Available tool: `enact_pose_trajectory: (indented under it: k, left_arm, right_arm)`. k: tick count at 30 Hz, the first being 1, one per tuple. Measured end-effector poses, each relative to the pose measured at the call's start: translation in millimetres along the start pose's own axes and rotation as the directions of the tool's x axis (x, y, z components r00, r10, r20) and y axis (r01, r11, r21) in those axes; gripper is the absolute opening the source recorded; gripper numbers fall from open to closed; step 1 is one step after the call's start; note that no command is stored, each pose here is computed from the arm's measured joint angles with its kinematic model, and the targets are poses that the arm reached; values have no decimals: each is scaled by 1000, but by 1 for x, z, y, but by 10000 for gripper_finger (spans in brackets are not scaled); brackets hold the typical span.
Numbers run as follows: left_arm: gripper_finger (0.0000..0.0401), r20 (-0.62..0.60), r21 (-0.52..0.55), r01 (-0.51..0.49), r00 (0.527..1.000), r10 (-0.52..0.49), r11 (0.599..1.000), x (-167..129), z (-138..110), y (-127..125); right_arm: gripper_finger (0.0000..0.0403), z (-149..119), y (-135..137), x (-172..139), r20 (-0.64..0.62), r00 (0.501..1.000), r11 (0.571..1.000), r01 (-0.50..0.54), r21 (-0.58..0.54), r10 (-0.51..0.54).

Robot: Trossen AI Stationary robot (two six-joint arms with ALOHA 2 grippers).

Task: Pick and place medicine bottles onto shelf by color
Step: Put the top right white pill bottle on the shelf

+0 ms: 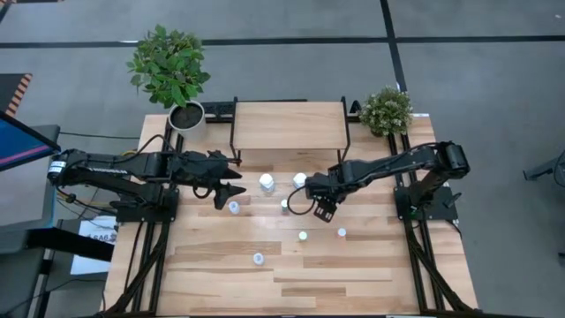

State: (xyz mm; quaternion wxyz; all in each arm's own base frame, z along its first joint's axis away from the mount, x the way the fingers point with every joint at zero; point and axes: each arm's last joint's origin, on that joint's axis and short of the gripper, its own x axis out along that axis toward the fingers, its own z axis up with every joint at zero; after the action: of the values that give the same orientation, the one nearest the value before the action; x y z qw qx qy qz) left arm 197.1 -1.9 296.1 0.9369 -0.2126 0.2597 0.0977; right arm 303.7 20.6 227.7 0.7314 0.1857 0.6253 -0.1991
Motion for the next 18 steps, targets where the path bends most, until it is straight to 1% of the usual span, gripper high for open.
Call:
enact_pose_trajectory:
  k: [6,18]
  left_arm:
    - [259,1,0,-1,1000,1,1000,0,0,0]
    - [259,1,0,-2,1000,2,1000,0,0,0]
  right_arm:
    - [245,1,3,8,44,998,999,-33,-3,33]
    - [245,1,2,9,45,999,1000,-22,-1,22]
